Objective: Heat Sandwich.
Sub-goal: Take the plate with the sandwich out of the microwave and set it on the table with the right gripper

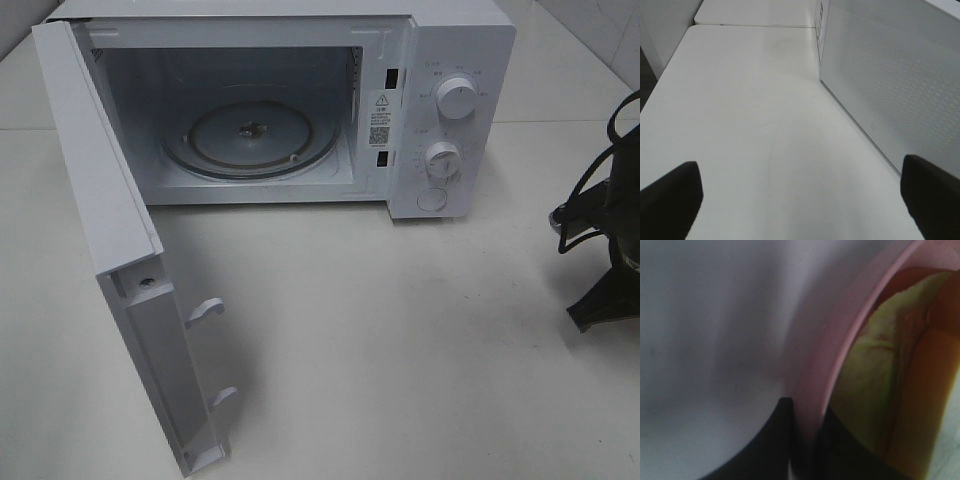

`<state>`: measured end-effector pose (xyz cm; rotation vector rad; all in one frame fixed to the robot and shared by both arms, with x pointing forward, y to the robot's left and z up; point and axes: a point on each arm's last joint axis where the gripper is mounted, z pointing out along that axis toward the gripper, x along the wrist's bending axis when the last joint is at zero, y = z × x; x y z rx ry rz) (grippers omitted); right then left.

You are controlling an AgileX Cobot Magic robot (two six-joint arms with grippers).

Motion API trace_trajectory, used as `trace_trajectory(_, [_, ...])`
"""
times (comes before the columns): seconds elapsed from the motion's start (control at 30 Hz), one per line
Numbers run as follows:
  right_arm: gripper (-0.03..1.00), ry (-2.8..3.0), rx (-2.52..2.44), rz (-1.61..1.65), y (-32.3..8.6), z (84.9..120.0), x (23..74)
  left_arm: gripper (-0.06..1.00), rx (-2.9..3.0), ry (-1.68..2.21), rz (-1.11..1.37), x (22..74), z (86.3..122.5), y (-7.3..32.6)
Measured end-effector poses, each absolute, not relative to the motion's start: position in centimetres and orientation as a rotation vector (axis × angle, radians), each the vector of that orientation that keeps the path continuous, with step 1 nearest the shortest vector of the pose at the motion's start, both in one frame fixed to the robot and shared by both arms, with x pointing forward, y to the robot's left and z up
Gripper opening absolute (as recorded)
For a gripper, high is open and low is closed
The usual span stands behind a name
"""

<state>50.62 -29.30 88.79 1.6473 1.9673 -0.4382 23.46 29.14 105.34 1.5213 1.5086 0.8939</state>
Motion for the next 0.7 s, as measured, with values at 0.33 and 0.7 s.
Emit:
trace_trajectory(0.33, [0.1, 1.99, 1.633, -0.448, -29.3, 87.0, 51.0, 0.99, 1.521, 1.509, 0.894, 23.5, 105.3, 29.1])
trace_trajectory(0.7, [0.1, 1.984, 1.643, -0.449, -29.3, 86.5, 51.0, 0.99, 1.521, 1.509, 0.894, 23.5, 105.3, 29.1])
